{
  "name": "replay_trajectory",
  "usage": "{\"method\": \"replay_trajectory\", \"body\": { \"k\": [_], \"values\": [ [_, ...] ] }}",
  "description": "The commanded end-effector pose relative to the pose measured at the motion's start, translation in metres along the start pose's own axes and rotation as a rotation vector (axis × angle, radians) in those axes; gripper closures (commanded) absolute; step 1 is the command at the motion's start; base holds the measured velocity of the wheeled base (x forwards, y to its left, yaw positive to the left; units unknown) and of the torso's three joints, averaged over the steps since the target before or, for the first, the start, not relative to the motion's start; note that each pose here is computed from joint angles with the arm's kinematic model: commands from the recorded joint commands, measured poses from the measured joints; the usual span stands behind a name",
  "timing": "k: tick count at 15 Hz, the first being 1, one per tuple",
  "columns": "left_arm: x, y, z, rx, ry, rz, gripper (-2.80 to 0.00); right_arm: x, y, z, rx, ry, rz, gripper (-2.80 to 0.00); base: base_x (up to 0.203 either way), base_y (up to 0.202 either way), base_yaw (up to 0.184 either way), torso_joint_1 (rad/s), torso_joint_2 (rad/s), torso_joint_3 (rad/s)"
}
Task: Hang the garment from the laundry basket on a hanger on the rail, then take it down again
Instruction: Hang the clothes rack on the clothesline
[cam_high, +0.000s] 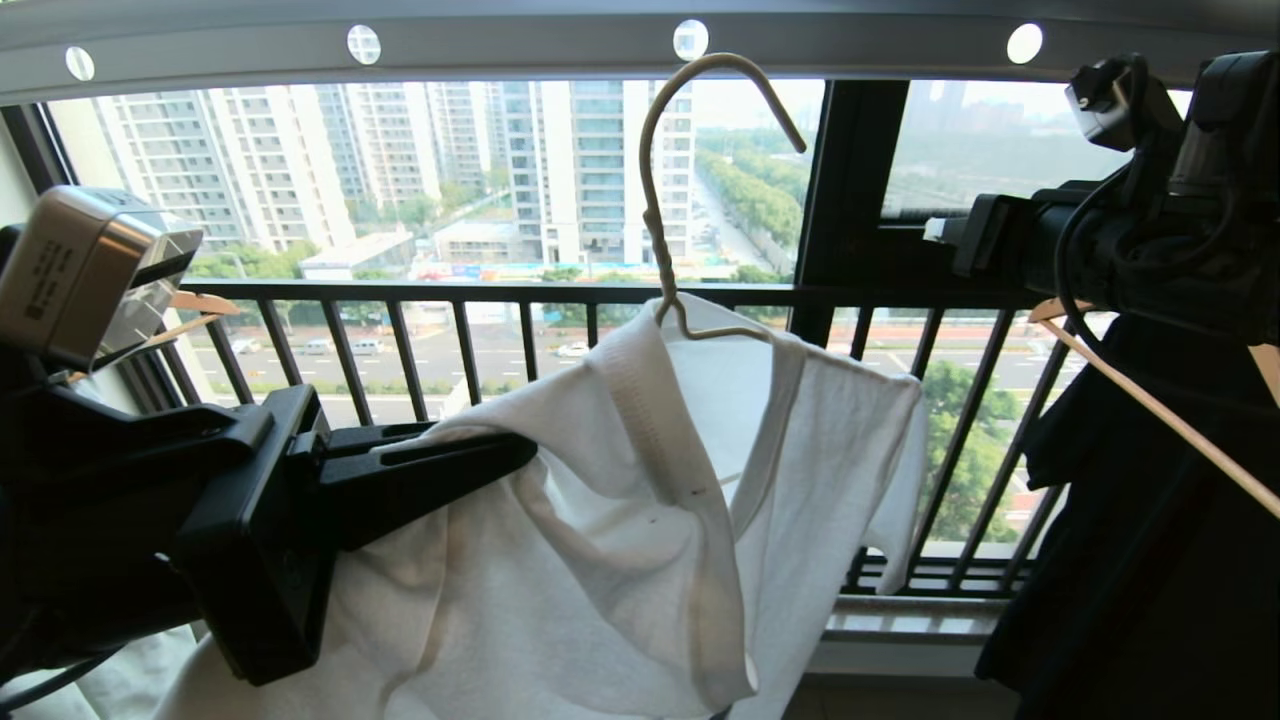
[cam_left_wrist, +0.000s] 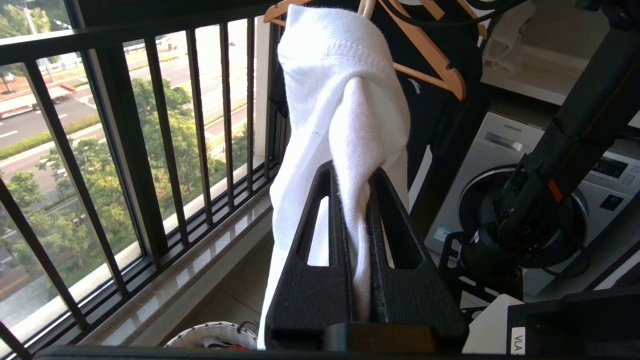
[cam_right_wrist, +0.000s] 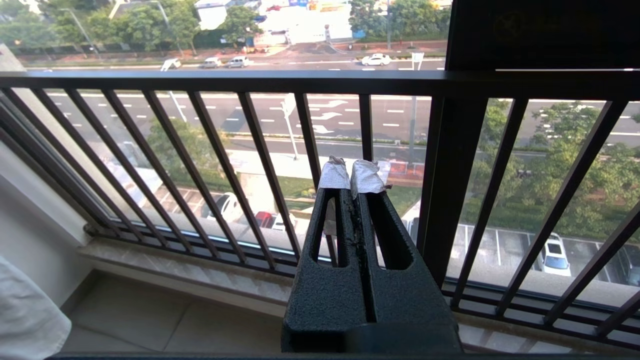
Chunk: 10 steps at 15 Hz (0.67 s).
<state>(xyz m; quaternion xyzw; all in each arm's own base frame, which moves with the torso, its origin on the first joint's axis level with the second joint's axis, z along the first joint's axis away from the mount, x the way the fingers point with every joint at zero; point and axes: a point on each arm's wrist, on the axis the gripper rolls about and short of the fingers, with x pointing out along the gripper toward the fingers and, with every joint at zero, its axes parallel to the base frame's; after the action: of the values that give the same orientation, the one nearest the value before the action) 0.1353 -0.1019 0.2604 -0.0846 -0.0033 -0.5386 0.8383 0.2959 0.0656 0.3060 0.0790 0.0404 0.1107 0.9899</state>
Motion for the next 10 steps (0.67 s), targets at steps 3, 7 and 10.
{"method": "replay_trajectory", "body": {
  "k": [3, 7, 10],
  "values": [
    [0.0016, 0.0011, -0.0003, -0.003, 0.0, -0.001, 0.0, -0.0004, 0.0007, 0.0008, -0.002, -0.004, 0.003, 0.0, 0.0, 0.0, 0.0, 0.0, 0.0, 0.0],
    [0.0021, 0.0013, 0.0, -0.004, 0.0, -0.001, 0.0, -0.0013, 0.0013, 0.0014, -0.005, -0.005, 0.003, 0.0, 0.0, 0.0, 0.0, 0.0, 0.0, 0.0],
    [0.0021, 0.0013, 0.0003, 0.0, -0.003, 0.0, 0.0, 0.0045, 0.0012, -0.005, -0.023, 0.019, 0.005, 0.0, 0.0, 0.0, 0.0, 0.0, 0.0, 0.0]
  ]
}}
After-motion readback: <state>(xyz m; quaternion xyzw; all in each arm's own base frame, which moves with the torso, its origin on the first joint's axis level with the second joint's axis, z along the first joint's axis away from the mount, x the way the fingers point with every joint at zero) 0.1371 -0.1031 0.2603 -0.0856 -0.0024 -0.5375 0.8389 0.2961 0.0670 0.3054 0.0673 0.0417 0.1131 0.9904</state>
